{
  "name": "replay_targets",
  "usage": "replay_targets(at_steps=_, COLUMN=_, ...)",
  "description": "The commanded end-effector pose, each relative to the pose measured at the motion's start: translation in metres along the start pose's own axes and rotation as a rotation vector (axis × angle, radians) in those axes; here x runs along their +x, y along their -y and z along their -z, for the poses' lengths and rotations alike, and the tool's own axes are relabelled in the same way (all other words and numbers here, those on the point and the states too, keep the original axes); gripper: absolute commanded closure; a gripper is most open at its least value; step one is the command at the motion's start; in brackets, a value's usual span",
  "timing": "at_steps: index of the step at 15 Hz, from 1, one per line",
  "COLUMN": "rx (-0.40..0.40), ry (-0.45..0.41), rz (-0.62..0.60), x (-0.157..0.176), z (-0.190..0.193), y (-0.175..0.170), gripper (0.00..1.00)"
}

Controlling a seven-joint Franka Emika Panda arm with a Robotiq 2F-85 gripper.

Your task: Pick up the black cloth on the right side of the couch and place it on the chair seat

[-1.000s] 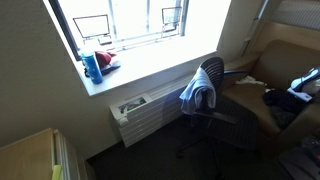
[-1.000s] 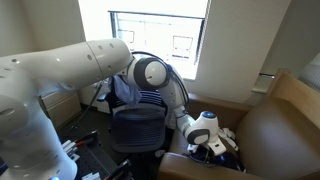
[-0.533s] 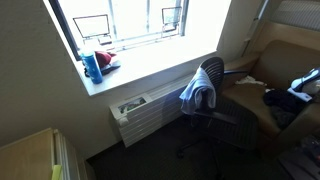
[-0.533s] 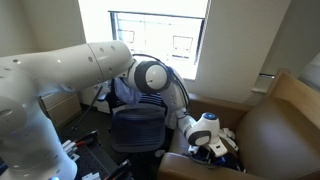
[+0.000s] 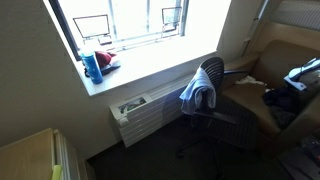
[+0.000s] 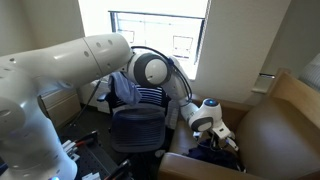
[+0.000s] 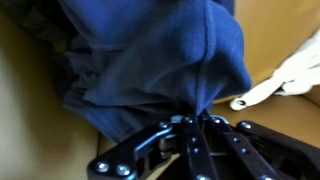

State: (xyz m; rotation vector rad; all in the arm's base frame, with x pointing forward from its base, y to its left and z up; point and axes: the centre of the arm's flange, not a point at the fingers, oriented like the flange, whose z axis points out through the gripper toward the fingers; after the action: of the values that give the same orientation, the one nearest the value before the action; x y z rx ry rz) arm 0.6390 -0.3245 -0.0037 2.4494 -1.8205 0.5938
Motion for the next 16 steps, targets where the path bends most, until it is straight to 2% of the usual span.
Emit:
replay_targets(at_steps=1, rx=0.202, ry=-0.009, rz=0.003, x=0.017, z=0.08, y=0.024, gripper=0.98)
replay_targets(at_steps=5, rx=0.455, ry=-0.073, rz=0.06, x=0.031, z=0.172, y=0.064, gripper=0.98)
replay_targets(at_steps=7, rx=0.573, ry=-0.073, rz=0.102, x=0.031, z=0.22, y=0.083, gripper=0.98)
replay_targets(at_steps=12, rx=0.736, ry=0.081, rz=0.265, x=0.0, z=0.339, y=0.127, gripper=0.98)
replay_targets(at_steps=16, rx=0.833, ry=0.239, rz=0.414, x=-0.027, z=0.424, y=0.134, gripper=0.98)
